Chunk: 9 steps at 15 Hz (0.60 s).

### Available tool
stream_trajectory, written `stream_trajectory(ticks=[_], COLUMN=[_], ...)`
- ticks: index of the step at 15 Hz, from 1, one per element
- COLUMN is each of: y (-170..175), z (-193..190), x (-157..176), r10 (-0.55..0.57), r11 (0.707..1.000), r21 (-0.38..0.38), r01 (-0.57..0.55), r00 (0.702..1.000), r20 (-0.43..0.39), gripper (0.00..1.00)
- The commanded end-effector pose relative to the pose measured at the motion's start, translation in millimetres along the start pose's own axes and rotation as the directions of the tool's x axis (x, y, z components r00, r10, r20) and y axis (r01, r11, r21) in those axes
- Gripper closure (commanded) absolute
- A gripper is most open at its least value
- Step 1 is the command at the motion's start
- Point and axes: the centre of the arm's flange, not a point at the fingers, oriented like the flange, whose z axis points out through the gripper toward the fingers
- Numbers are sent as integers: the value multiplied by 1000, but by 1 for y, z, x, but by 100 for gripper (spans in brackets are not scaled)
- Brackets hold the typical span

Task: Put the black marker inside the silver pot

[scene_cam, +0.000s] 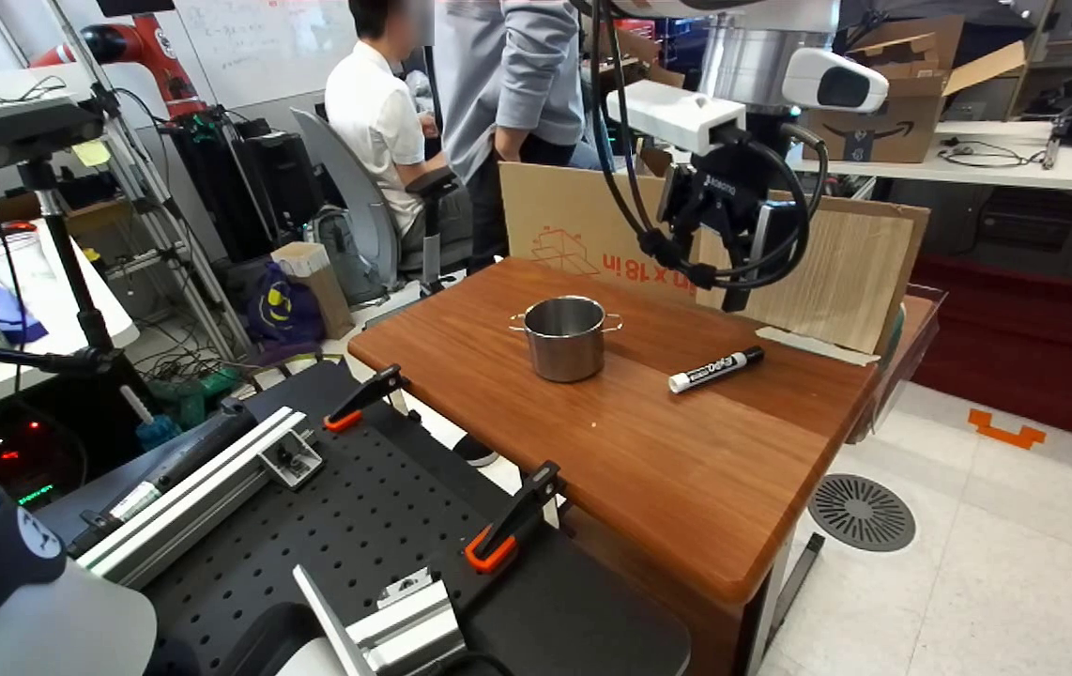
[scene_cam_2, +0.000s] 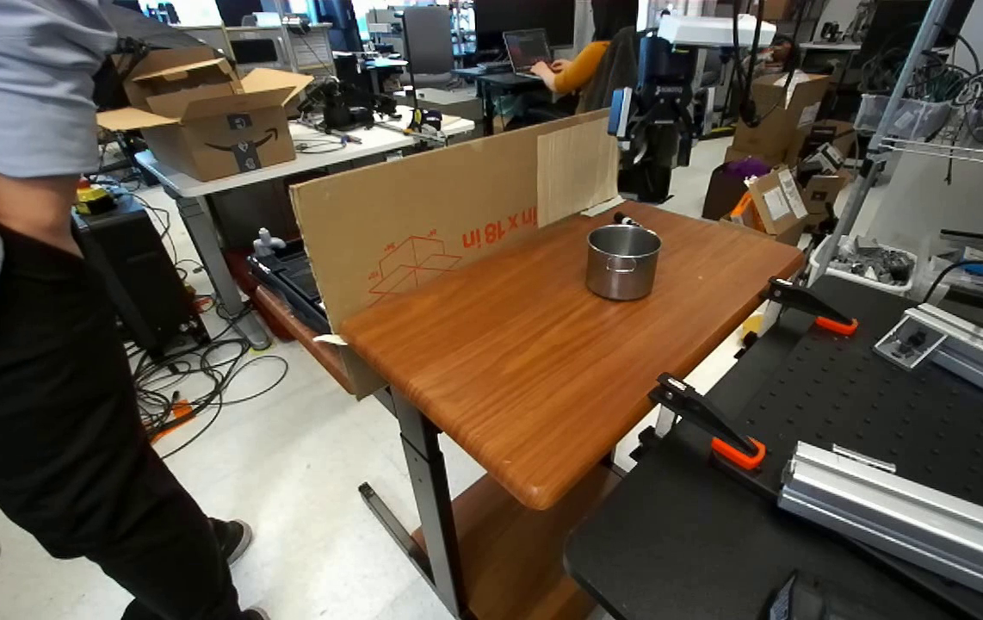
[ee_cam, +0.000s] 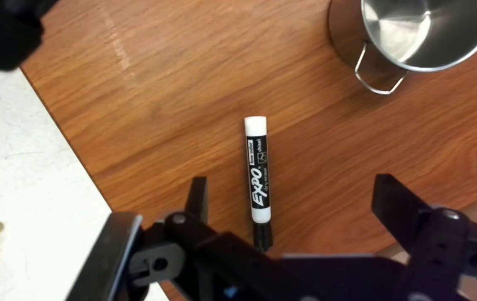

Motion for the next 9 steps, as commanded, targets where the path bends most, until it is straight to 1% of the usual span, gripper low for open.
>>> stream_trajectory(ticks=[1, 9], y=[-1, -7], z=[16, 60], x=[26, 58], r10=[33, 79], r11=[999, 997], r21=[9, -13], r01=[-33, -80], r00=[999, 996], r20=[-5, -47], gripper=[0, 0])
